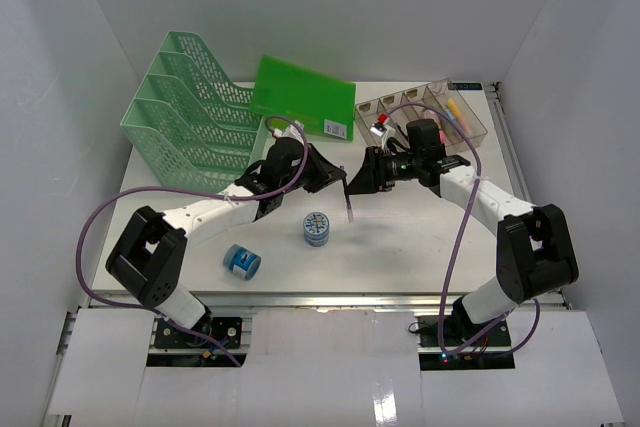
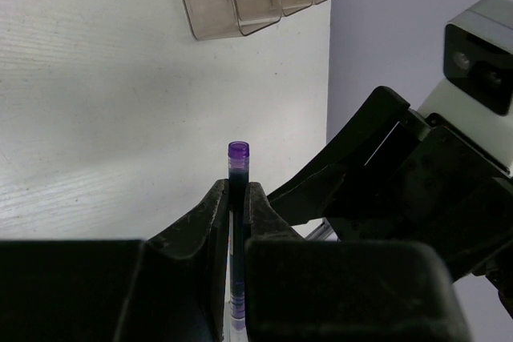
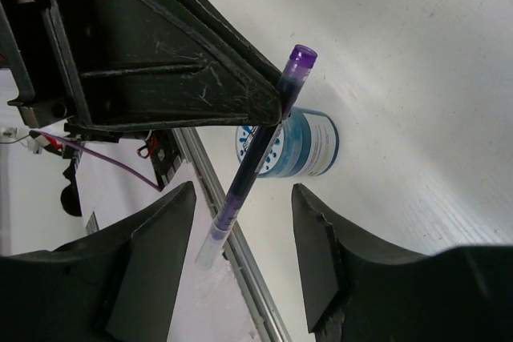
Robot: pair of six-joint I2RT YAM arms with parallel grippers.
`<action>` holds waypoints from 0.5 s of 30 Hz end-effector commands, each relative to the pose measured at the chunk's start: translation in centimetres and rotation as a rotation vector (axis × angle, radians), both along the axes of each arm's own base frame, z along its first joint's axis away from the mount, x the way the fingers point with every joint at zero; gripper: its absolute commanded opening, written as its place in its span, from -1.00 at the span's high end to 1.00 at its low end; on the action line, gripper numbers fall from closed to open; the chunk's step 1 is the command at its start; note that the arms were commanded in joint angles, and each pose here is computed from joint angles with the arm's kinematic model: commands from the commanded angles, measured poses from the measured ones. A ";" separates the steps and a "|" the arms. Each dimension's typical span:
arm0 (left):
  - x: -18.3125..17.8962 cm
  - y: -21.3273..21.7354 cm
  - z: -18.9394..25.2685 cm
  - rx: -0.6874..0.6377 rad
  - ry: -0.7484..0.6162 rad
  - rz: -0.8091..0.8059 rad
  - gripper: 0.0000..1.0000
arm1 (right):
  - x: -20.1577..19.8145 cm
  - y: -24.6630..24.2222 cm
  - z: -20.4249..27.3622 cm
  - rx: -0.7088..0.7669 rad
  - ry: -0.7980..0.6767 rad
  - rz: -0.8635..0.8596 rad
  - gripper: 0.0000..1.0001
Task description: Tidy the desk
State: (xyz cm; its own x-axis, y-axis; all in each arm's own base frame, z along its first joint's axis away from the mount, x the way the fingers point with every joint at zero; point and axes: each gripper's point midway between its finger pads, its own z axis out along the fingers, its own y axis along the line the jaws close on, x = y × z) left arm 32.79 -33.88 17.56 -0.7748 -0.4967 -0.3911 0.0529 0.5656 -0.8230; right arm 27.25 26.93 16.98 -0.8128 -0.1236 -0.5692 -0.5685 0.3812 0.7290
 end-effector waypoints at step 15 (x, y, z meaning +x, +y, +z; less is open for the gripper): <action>0.9 -3.0 2.9 -0.133 -0.037 0.001 1.00 | 0.6 1.0 0.1 0.018 -0.021 -0.003 0.58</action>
